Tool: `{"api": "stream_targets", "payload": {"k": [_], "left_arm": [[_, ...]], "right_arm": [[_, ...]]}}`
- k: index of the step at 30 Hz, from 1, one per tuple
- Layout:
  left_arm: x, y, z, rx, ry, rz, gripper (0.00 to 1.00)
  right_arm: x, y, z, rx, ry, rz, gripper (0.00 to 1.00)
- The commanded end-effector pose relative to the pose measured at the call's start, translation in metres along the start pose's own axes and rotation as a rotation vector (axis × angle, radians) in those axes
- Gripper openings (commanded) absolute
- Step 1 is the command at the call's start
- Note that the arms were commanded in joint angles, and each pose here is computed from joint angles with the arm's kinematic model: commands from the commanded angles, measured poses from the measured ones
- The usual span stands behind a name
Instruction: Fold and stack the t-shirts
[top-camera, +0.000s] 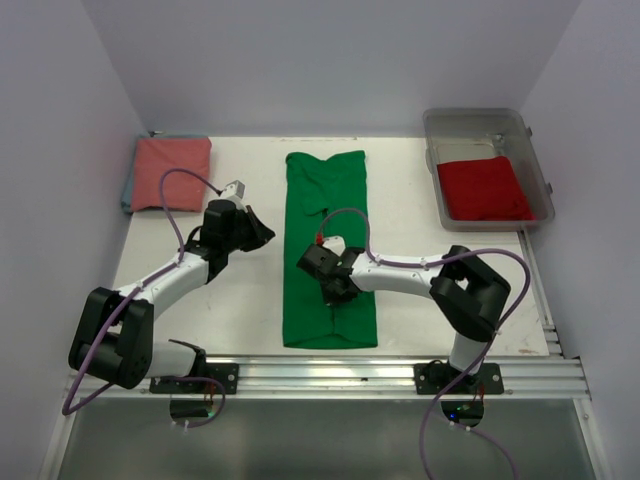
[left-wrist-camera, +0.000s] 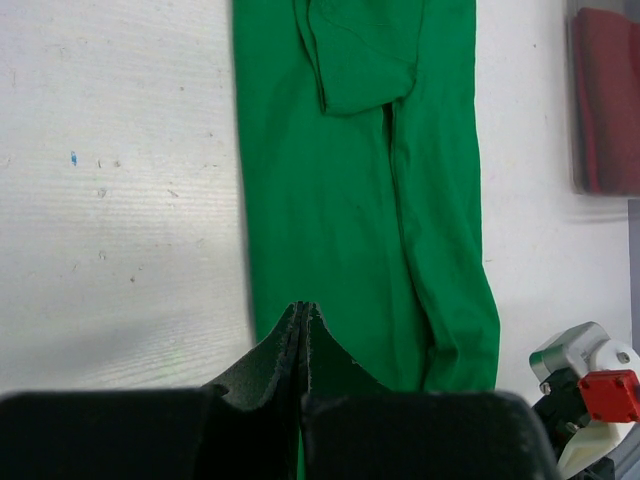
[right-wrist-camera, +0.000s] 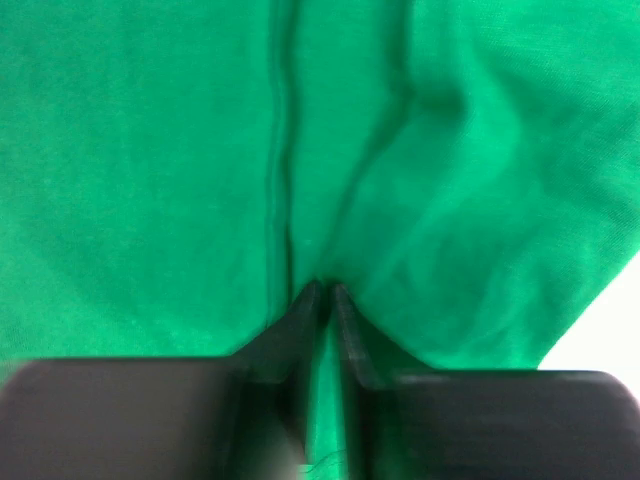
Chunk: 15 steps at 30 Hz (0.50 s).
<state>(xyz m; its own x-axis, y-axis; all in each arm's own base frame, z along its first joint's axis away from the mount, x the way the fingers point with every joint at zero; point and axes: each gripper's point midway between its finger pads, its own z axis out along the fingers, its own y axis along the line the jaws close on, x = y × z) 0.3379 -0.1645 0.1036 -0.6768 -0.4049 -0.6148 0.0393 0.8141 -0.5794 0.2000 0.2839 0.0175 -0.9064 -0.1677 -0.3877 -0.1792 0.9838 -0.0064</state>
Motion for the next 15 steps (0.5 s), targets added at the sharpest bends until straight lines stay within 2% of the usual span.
{"api": "stream_targets", "payload": {"k": [1,2,7,15], "left_arm": [[-0.007,-0.006,-0.001,0.014,-0.024,0.031,0.0],[-0.008,-0.006,-0.001,0.015,-0.025,0.033,0.0],[-0.007,-0.006,-0.001,0.013,-0.021,0.032,0.0],[-0.007,-0.006,-0.003,0.013,-0.026,0.034,0.0]], "right_arm": [[0.004,-0.005,0.005,0.03,-0.007,0.015,0.08],[0.004,-0.005,0.005,0.029,-0.008,0.016,0.0],[0.002,0.0,-0.004,0.009,-0.022,0.002,0.0],[0.005,0.022,-0.043,-0.09,-0.056,-0.052,0.0]]}}
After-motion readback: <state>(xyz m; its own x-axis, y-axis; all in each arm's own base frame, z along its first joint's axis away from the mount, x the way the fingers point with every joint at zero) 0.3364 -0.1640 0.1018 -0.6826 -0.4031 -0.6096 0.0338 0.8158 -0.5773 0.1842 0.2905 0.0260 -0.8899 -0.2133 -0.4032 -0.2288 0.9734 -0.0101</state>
